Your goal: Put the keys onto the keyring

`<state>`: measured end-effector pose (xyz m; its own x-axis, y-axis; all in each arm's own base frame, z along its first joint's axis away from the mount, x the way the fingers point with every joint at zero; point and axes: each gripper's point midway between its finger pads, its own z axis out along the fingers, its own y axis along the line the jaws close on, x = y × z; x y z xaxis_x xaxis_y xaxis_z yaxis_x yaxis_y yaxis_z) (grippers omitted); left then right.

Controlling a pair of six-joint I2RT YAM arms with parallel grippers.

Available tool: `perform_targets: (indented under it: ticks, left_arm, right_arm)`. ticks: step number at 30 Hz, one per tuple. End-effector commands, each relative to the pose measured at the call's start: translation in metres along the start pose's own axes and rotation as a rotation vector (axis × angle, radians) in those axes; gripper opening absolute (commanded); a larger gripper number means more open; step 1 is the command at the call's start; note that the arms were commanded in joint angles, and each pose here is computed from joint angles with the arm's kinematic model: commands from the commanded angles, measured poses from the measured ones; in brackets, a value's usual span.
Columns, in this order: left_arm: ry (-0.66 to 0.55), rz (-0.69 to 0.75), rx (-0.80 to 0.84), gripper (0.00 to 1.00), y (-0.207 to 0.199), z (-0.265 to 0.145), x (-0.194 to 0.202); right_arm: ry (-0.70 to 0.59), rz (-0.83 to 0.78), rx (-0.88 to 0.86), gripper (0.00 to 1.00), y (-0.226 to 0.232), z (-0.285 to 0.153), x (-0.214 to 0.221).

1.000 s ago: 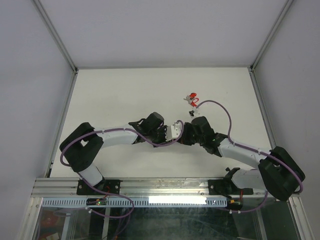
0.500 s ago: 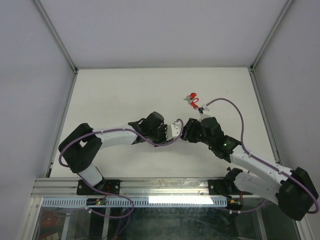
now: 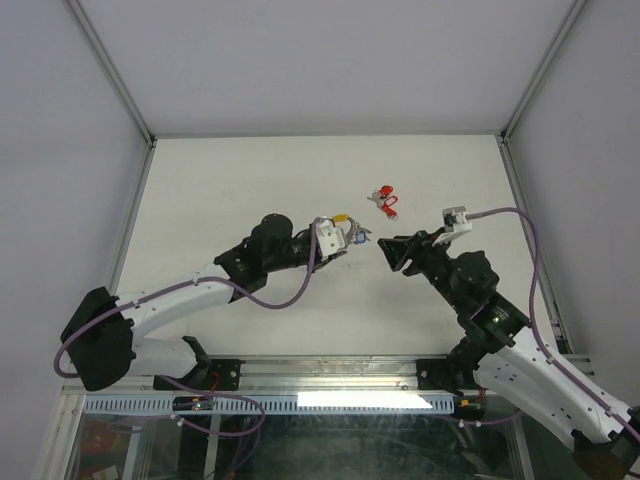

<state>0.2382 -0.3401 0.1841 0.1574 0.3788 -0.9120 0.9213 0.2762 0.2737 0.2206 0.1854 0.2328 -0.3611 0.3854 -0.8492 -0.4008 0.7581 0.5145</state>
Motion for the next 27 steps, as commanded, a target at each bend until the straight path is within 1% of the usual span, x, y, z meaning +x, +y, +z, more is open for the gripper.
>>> perform_targets:
  ticks: [1, 3, 6, 10, 14, 21, 25, 27]
  left_arm:
    - [-0.362, 0.191, -0.097, 0.00, 0.019, -0.038, -0.101]
    - [-0.448, 0.253, -0.139, 0.00, 0.022, -0.057, -0.125]
    - [-0.520, 0.330, -0.172, 0.00, 0.026, -0.080, -0.155]
    - [-0.627, 0.356, -0.176, 0.00, 0.022, -0.107, -0.188]
    - [-0.709, 0.321, -0.132, 0.00, 0.013, -0.125, -0.211]
    - [-0.897, 0.192, 0.006, 0.00, -0.015, -0.155, -0.238]
    - [-0.945, 0.140, 0.080, 0.00, -0.028, -0.161, -0.238]
    - [-0.947, 0.143, 0.116, 0.00, -0.035, -0.160, -0.236]
  right_arm:
    - [-0.185, -0.207, -0.115, 0.53, 0.037, -0.016, -0.071]
    - [-0.182, -0.276, -0.143, 0.53, 0.046, -0.020, -0.081]
    - [-0.208, -0.342, -0.223, 0.53, 0.066, -0.029, -0.095]
    - [-0.267, -0.376, -0.367, 0.53, 0.097, -0.044, -0.113]
    - [-0.284, -0.402, -0.477, 0.52, 0.122, -0.058, -0.123]
    - [-0.292, -0.485, -0.685, 0.51, 0.159, -0.089, -0.131]
    - [-0.303, -0.547, -0.832, 0.49, 0.178, -0.107, -0.125]
    - [-0.316, -0.571, -0.894, 0.45, 0.185, -0.113, -0.122]
